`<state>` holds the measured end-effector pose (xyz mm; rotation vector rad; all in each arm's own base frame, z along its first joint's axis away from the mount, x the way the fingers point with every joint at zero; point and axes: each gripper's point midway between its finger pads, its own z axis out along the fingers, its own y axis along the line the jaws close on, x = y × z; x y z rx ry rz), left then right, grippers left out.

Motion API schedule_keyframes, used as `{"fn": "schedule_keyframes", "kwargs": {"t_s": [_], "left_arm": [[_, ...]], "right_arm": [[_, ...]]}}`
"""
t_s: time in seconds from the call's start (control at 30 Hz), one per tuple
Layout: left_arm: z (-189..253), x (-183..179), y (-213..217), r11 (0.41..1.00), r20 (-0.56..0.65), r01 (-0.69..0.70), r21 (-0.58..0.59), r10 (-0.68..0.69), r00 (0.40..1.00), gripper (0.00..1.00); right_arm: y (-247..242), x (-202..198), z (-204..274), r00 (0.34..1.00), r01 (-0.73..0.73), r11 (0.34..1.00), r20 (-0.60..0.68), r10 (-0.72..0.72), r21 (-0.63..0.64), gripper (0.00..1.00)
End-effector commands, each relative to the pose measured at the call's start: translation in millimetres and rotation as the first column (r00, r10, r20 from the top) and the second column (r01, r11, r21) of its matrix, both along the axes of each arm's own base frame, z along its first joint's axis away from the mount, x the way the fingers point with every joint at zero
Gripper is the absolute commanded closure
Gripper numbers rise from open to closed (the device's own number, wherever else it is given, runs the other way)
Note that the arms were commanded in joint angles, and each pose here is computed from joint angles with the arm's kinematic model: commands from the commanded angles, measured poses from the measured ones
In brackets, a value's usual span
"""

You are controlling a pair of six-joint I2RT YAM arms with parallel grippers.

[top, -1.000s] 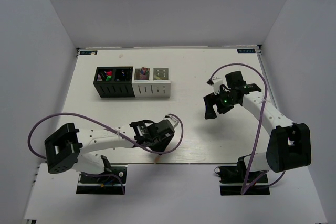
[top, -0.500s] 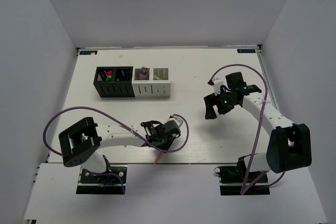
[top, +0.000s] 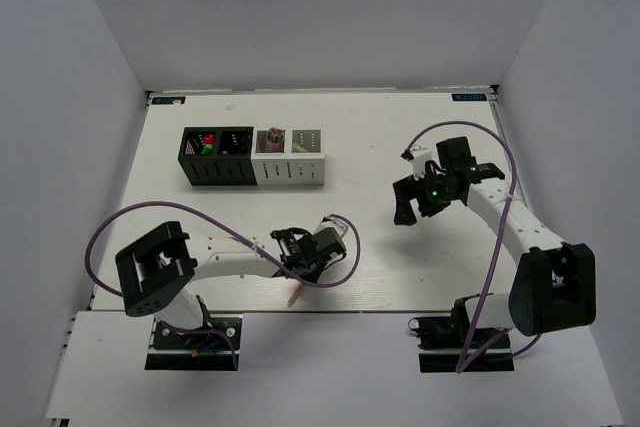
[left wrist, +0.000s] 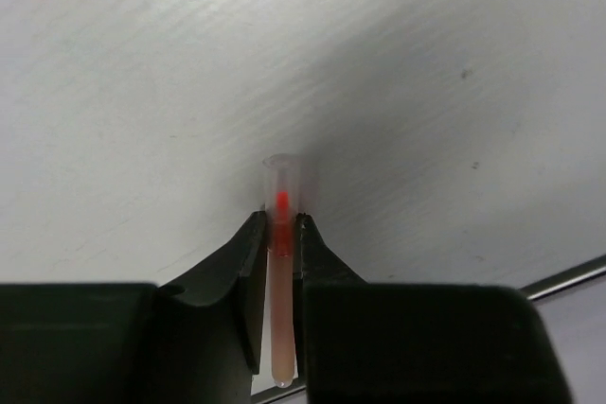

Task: Sort the stationery into containers
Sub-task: Pick up the pen from the corner of the board, then place the pen in the storage box.

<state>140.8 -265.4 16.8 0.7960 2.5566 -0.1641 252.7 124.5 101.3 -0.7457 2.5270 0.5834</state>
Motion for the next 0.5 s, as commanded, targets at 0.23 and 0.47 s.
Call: {"fn": "schedule_keyframes", "kwargs": {"t_s": [0.23,0.47], "left_arm": [[152.7,140.9,-30.0,0.943,0.235,-0.018,-0.331,0.101,0.967,1.00],[248.3,260.8,-32.7,0.829,0.483,0.044,-0.558,0.281,0.829,1.00]], "right_arm": [[28.5,-36.4,13.3,0.959,-0.254,0.947,-0.075,0.273,0.196,0.69],[30.1,-37.8,25.3,0.944,-0.329,0.925,0.098,0.315,0.191,0.09]]}}
